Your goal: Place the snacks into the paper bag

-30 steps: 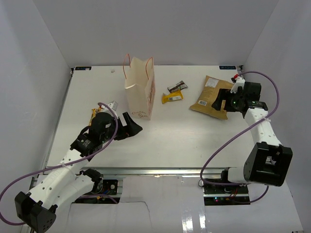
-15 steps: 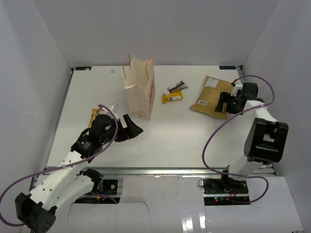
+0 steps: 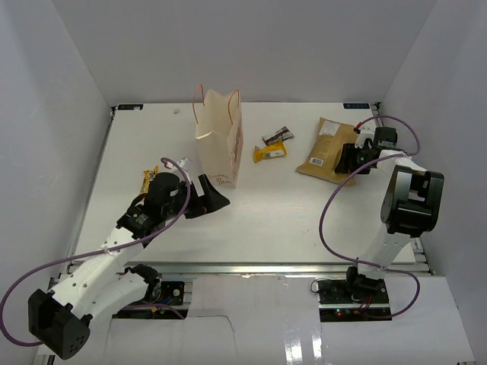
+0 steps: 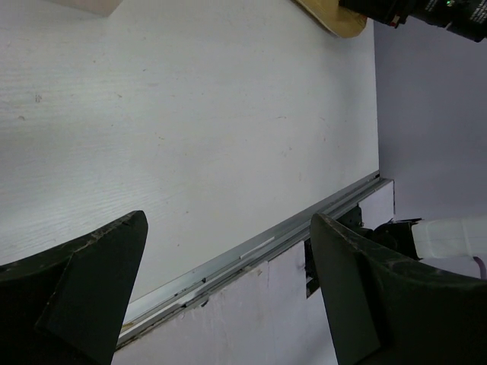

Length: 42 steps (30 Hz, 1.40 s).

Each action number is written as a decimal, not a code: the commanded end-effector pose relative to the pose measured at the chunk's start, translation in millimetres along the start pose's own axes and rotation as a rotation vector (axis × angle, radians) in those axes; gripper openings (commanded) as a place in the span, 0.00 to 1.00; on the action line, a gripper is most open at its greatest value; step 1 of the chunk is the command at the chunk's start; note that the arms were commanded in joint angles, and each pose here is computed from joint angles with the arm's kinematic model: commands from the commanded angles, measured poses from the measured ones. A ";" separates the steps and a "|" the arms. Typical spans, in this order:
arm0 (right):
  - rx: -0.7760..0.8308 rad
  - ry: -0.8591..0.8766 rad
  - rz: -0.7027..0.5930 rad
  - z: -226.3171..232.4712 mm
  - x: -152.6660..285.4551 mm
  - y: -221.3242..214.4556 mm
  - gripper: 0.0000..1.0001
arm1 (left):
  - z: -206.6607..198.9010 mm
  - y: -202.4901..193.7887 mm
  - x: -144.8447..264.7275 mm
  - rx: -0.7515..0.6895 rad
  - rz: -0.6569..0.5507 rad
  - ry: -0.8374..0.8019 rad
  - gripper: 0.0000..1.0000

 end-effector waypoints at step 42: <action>-0.233 0.718 -0.510 164.8 187.2 41.4 0.08 | -228.2 10.3 -173.3 0.144 -0.056 -0.290 0.98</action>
Point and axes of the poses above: each gripper's point midway between its finger pads, its own x axis back along the fingers, its own z axis along the line the jaws close on, y = z × x, the point moved 5 cm from there along x, back along the fingers, and after that the axes turned 12 degrees about x, right-handed, at the moved point
